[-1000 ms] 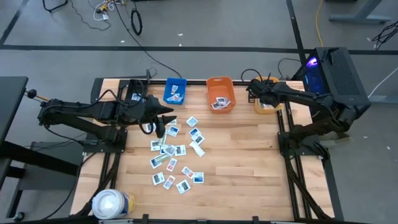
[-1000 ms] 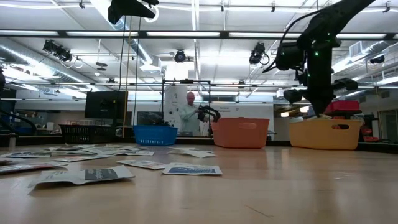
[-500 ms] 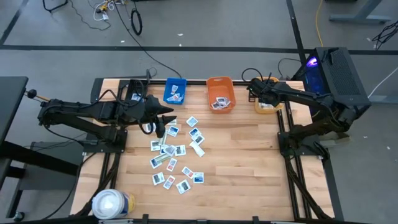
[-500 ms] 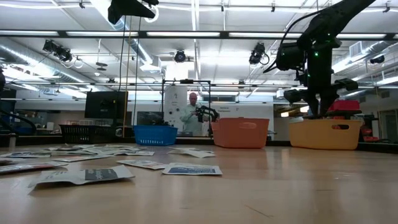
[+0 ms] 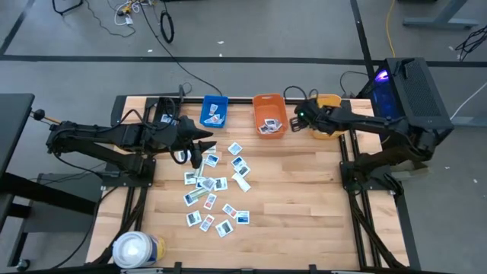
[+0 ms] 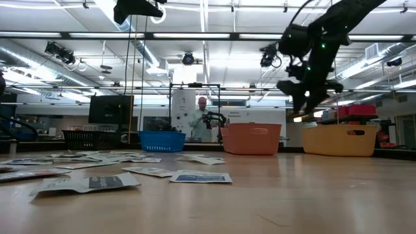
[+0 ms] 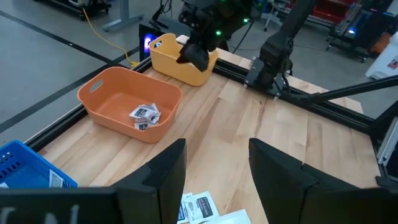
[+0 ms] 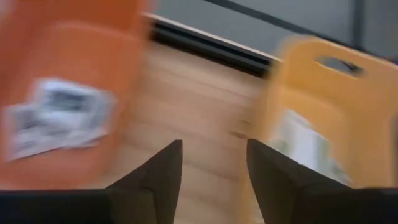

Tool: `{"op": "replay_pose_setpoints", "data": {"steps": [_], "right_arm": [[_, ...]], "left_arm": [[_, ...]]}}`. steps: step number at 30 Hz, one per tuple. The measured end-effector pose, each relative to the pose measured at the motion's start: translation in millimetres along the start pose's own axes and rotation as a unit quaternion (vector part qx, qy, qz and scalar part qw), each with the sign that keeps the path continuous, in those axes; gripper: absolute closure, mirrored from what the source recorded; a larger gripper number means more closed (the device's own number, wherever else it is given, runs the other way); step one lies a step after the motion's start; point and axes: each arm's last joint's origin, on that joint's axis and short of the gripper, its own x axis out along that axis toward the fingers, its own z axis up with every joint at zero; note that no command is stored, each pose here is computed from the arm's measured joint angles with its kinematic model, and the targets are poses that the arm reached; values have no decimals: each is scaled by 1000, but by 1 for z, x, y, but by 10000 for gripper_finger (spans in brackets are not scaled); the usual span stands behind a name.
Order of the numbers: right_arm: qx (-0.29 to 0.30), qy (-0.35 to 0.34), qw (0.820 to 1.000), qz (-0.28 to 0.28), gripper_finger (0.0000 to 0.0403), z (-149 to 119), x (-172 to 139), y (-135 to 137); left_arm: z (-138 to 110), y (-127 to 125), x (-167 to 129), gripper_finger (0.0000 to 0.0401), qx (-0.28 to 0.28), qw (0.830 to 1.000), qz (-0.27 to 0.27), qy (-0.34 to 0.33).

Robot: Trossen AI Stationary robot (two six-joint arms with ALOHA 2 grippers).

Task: Pick & Place First Aid Supplies
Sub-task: Put the bandage into the yellow bin

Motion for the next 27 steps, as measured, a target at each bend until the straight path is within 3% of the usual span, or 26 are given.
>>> {"op": "replay_pose_setpoints", "data": {"steps": [4, 7, 11, 15, 27], "right_arm": [[-64, -30, 993, 90, 230, -1, -12, 23], [-111, -46, 977, 178, 234, -4, -22, 41], [-176, -69, 934, 302, 236, -10, -40, 65], [-229, -96, 886, 391, 236, -19, -58, 83], [-349, -118, 781, 504, 236, -55, -96, 110]], "left_arm": [[0, 0, 0, 222, -1, 1000, 0, -1], [0, 0, 0, 222, -2, 1000, -1, -1], [0, 0, 0, 222, -2, 1000, -1, -1], [0, 0, 0, 222, -2, 1000, -1, -2], [1, 0, 0, 222, -3, 1000, -3, -3]]}}
